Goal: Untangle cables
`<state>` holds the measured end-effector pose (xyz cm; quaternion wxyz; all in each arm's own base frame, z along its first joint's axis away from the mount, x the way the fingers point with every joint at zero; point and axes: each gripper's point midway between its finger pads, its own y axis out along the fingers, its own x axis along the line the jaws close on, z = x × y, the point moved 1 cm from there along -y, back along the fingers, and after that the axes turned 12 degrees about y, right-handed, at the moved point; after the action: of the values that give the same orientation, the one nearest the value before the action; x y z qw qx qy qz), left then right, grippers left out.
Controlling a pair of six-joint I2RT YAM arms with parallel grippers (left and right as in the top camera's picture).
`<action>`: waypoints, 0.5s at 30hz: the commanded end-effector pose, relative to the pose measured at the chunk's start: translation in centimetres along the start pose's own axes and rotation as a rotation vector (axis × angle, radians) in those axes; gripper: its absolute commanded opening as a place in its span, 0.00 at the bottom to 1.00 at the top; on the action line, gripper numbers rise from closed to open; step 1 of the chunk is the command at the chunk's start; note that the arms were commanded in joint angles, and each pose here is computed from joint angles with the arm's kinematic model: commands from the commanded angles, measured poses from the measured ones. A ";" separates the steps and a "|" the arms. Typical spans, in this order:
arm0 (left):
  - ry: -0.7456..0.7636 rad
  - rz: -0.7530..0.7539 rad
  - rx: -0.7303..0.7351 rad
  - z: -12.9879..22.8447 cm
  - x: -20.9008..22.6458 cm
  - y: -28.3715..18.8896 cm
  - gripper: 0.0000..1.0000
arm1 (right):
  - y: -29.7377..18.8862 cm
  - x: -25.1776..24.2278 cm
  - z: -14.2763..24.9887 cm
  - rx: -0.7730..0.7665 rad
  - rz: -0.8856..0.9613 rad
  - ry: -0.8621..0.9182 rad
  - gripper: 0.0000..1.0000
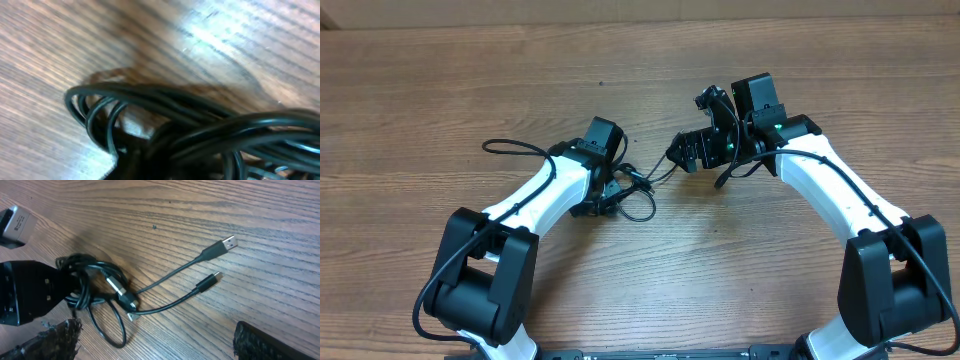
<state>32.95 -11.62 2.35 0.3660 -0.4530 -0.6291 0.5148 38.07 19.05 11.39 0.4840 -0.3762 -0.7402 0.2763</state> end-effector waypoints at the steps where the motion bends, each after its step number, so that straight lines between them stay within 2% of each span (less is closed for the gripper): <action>1: 0.006 0.004 -0.004 -0.2 -0.3 0.3 0.04 | -0.9 1.0 -1.1 -0.037 -0.019 -0.020 0.97; 9: 0.037 0.009 0.007 0.0 -0.2 -0.3 0.04 | -0.9 1.0 -1.1 -0.035 -0.020 -0.019 0.97; 15: 0.352 0.139 -0.072 -1.2 -2.1 -4.2 0.04 | -0.9 1.0 -0.6 -0.016 -0.019 -0.025 0.97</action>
<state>32.75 -12.07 2.79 0.4008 -0.4928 -0.5942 0.4934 37.86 18.99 11.28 0.4872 -0.3752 -0.7373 0.2796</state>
